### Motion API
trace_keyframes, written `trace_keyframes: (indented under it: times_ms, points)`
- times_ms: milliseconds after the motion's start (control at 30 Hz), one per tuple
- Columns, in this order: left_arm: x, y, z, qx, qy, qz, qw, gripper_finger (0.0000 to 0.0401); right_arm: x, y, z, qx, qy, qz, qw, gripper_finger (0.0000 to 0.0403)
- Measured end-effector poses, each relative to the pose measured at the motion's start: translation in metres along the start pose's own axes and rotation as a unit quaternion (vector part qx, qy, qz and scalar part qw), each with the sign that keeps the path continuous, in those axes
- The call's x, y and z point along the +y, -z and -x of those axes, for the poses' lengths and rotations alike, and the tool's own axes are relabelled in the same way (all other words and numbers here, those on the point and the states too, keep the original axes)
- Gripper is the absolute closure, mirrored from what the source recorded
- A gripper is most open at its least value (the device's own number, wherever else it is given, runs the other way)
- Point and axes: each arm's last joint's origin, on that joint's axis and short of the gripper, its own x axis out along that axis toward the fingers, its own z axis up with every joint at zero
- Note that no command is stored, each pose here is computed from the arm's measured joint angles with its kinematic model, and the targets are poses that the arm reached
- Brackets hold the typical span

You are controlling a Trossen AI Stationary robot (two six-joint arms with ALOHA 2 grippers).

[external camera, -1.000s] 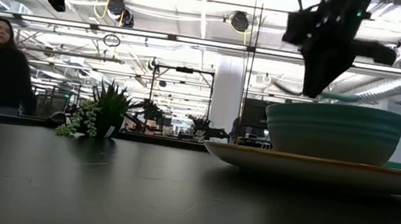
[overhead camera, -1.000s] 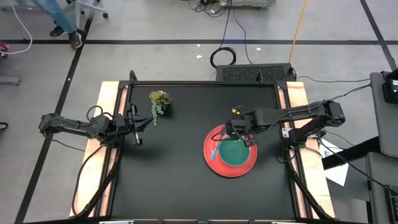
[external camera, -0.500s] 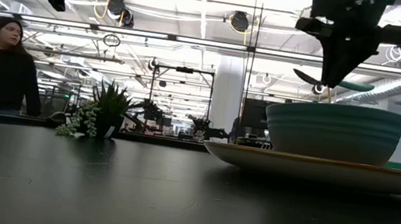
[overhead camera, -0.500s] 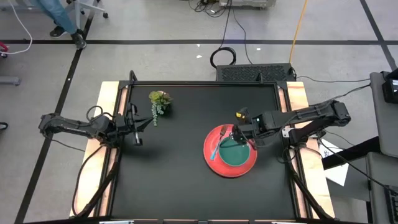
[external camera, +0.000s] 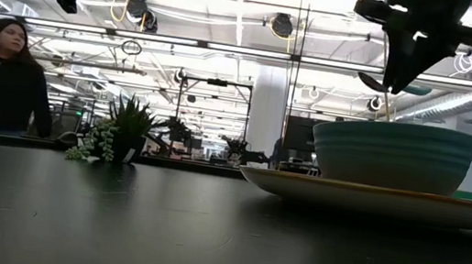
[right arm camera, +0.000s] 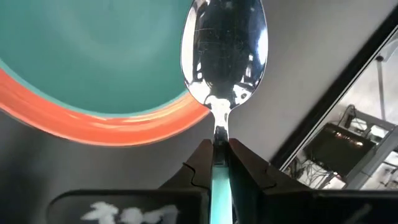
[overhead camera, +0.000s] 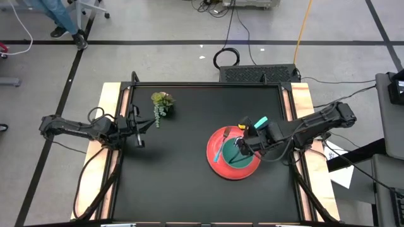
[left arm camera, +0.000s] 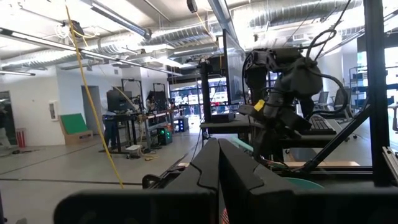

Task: Set table place
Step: Put the blue spoon into the green bowl

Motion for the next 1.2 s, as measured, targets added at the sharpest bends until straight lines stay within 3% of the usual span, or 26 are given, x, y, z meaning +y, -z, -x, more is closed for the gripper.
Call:
trace_keyframes:
  times_ms: [200, 467, 800, 933, 1200]
  points:
    - [0.0, 0.0, 0.0, 0.0, 0.0, 0.0, 1.0, 0.0393, 0.005, -0.002, -0.002, 0.014, -0.01, 0.045, 0.999, 0.0385]
    - [0.0, 0.0, 0.0, 0.0, 0.0, 0.0, 1.0, 0.0393, 0.029, -0.009, -0.019, 0.055, 0.014, 0.198, 0.979, 0.0385]
    - [0.0, 0.0, 0.0, 0.0, 0.0, 0.001, 1.0, 0.0393, 0.033, -0.012, -0.028, 0.066, 0.049, 0.221, 0.972, 0.0382]
    - [0.0, 0.0, 0.0, 0.0, 0.0, 0.001, 1.0, 0.0394, 0.033, -0.016, -0.025, 0.075, 0.087, 0.251, 0.961, 0.038]
    - [0.0, 0.0, 0.0, 0.0, 0.0, 0.001, 1.0, 0.0393, 0.035, -0.024, -0.024, 0.063, 0.106, 0.302, 0.945, 0.0379]
